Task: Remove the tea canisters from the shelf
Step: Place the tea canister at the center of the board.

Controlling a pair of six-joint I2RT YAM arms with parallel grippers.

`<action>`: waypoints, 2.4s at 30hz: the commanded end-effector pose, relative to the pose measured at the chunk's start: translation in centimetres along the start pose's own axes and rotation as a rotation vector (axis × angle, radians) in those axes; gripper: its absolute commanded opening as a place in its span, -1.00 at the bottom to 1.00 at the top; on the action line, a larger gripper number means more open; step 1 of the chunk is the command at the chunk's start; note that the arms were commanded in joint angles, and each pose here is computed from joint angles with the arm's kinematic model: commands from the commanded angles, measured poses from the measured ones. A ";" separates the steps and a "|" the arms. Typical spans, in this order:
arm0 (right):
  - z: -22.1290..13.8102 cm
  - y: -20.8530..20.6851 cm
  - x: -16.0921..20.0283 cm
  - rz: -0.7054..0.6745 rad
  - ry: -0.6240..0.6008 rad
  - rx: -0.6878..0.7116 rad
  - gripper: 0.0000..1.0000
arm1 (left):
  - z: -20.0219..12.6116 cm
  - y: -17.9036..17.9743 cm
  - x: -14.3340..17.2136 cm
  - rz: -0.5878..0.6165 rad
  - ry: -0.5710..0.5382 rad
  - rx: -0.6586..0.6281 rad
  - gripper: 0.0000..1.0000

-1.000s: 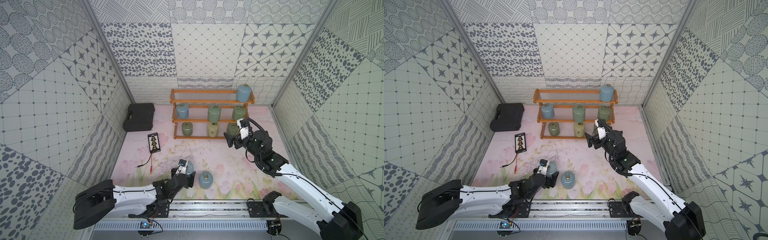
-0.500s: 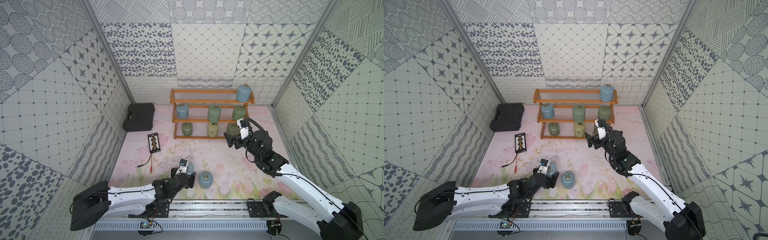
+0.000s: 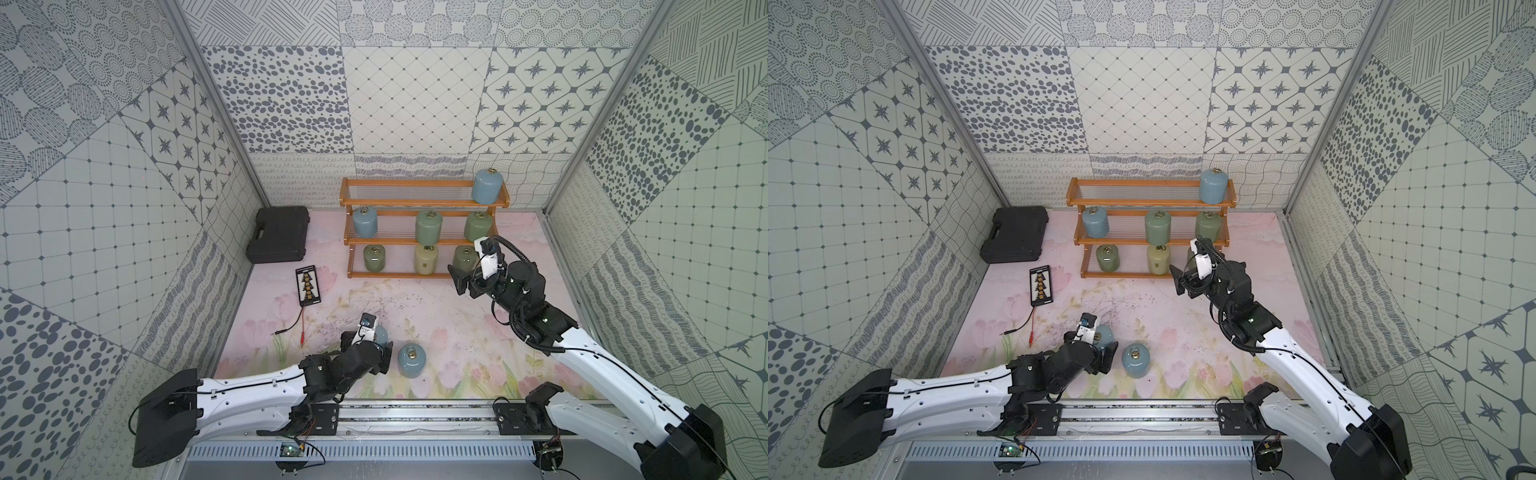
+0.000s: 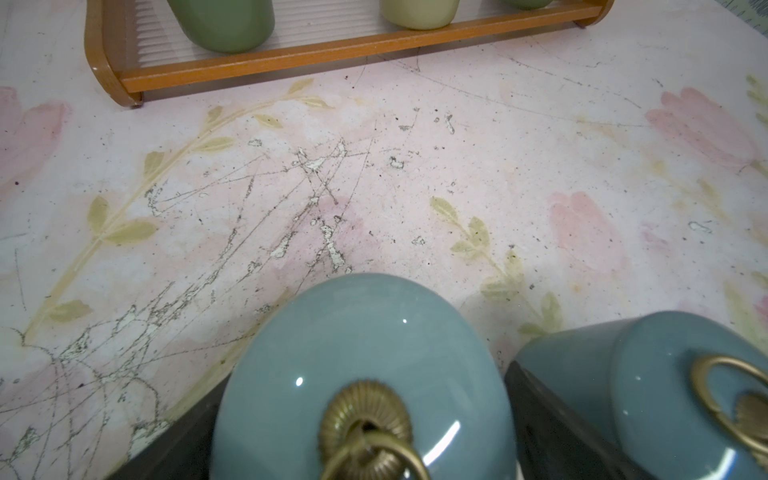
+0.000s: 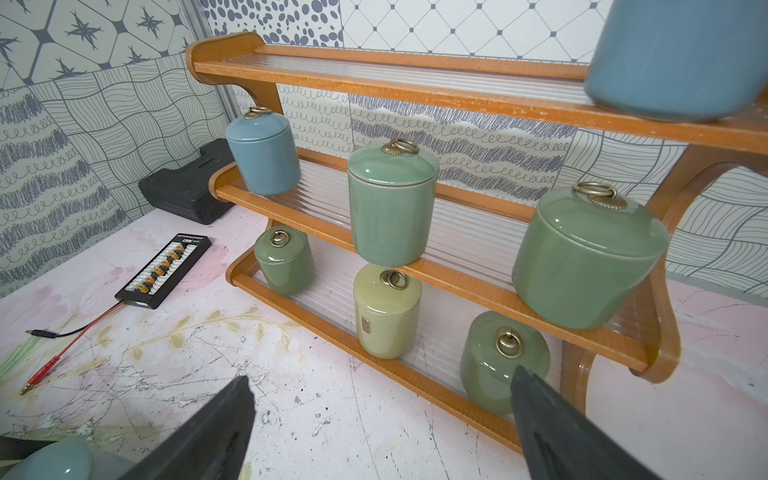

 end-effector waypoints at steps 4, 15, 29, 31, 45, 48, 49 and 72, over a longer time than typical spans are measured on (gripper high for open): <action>-0.2 0.2 -1.1 -0.006 -0.048 -0.011 1.00 | -0.3 0.5 -0.5 0.005 0.098 0.011 0.99; 0.4 0.5 -1.0 -0.010 -0.033 -0.028 1.00 | 0.7 -0.1 -3.2 -0.024 0.271 0.081 0.90; 0.8 1.4 -0.1 -0.022 0.018 -0.084 1.00 | 0.7 0.2 -1.8 -0.066 0.512 0.006 0.47; 1.0 1.5 0.3 -0.027 0.040 -0.096 1.00 | 0.6 0.4 -1.2 -0.066 0.534 -0.014 0.43; 1.4 1.9 0.7 -0.031 0.060 -0.123 0.99 | -0.9 0.3 1.1 -0.014 0.589 -0.106 0.34; 1.4 1.9 0.8 -0.032 0.064 -0.125 1.00 | -1.1 0.3 1.3 -0.009 0.594 -0.111 0.33; 1.3 2.0 0.9 -0.033 0.065 -0.126 1.00 | -1.2 0.2 1.3 -0.006 0.594 -0.111 0.34; 0.9 0.3 -1.5 -0.046 0.033 -0.044 1.00 | -0.1 -1.8 -4.2 -0.048 0.369 0.062 0.92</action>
Point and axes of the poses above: each gripper's point midway between its finger pads, its own z axis out along the fingers, its own y axis along the line the jaws close on, x = y × z, the point moved 1 cm from there along -z, back along the fingers, and after that the axes turned 5 degrees about z, right-handed, at the moved point
